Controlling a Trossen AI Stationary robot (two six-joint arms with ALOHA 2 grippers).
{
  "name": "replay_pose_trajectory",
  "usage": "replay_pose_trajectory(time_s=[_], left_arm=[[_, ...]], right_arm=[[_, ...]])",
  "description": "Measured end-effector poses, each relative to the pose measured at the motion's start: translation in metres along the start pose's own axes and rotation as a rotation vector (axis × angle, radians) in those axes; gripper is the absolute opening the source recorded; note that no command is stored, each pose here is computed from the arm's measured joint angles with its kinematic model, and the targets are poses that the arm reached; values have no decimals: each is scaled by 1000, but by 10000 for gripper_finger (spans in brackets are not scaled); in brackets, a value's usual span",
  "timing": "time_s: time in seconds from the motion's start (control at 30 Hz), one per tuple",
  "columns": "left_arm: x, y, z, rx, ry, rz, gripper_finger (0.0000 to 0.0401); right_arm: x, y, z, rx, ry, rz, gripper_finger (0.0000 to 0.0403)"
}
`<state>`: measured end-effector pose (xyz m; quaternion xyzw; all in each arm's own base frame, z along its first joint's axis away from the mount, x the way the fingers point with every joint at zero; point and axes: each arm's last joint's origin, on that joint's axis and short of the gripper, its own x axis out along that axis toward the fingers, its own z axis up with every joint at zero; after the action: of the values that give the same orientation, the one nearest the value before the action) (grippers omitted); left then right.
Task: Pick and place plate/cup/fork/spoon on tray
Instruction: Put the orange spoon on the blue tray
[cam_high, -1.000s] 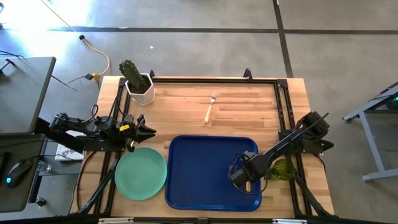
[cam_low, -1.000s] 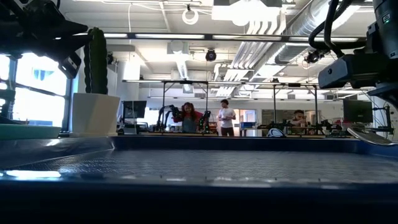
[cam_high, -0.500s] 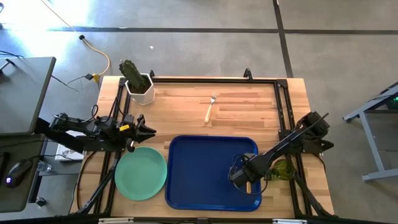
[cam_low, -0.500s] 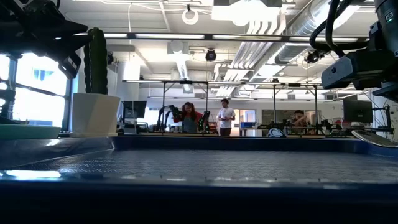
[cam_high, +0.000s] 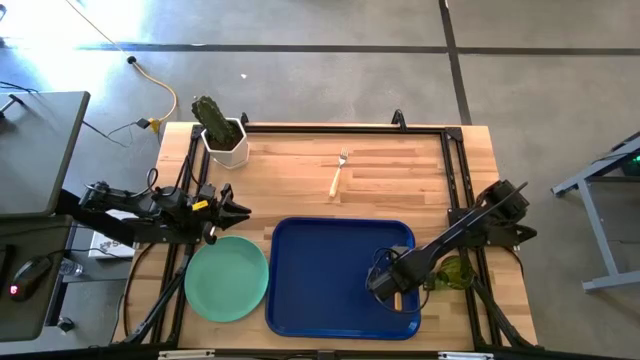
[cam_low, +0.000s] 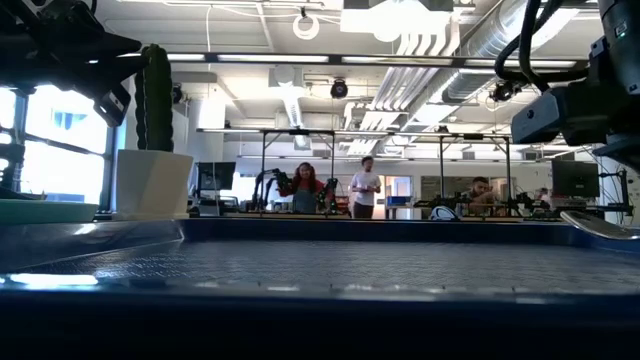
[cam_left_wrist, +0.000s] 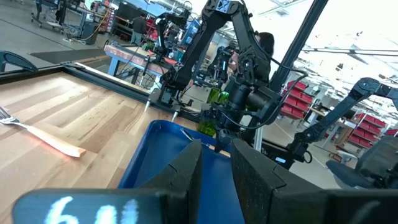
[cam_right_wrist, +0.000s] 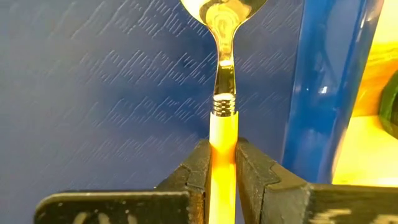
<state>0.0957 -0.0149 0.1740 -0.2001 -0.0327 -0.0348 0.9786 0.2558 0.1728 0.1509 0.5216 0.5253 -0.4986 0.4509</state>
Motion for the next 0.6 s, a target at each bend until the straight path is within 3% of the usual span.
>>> replay_pose_trajectory(time_s=[0.43,0.6], left_arm=[[0,0,0,-1,-1,0,74],[0,0,0,-1,-2,-1,74]], right_arm=[[8,4,-2,-5,18,-13,33],[8,4,-2,-5,20,-14,58]])
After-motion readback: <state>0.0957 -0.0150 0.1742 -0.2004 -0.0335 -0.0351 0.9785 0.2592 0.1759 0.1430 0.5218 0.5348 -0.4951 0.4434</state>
